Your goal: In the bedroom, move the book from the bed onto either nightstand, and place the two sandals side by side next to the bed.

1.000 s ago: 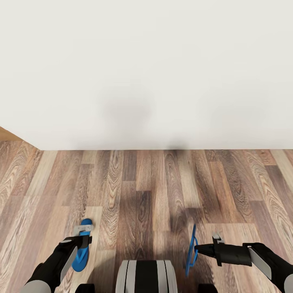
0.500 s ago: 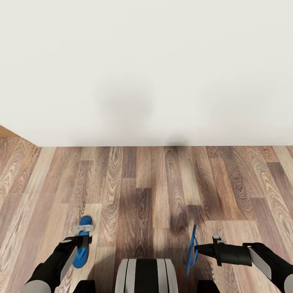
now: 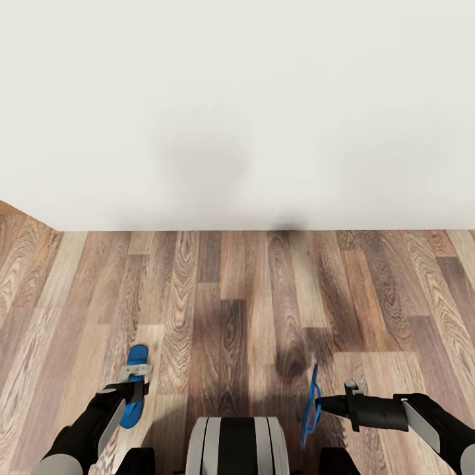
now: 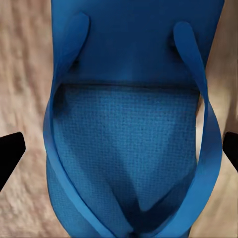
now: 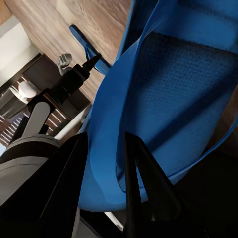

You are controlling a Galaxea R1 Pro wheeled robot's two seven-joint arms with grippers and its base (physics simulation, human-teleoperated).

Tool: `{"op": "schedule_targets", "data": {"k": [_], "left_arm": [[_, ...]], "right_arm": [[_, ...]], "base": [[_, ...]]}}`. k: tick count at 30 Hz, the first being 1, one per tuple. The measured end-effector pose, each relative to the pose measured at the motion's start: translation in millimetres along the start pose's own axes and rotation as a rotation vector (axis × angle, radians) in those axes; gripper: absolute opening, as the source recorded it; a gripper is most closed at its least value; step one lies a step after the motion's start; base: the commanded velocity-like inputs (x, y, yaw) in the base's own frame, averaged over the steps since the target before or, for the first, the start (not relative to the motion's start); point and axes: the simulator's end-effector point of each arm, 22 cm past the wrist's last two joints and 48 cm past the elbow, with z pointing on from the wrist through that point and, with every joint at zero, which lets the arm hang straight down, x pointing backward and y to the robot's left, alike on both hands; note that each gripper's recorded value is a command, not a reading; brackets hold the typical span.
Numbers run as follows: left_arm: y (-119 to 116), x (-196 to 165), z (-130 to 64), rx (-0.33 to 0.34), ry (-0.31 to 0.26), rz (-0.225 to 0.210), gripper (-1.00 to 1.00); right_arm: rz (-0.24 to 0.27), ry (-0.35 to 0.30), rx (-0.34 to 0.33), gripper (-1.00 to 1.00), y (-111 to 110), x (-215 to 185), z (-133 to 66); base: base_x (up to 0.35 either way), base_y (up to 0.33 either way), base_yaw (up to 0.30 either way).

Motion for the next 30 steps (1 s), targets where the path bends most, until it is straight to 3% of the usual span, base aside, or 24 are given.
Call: {"op": "schedule_targets", "data": {"k": [15,16,30], "left_arm": [[-2.1,0.4,0.7,0.008,0.001,-0.008,1.00],[-2.2,0.4,0.7,0.009,0.001,-0.008,-1.00],[-2.5,0.5,0.7,0.010,0.001,-0.011,-1.00]], "right_arm": [[0.004,0.001,0.000,-1.00,-1.3,0.1,0.3],[0.004,0.001,0.001,-1.00,-1.4,0.2,0.4],[0.004,0.000,0.000,-1.00,-1.3,0.1,0.3]], "base": [[0.000,0.000,0.000],[0.000,0.000,0.000],[0.000,0.000,0.000]]}}
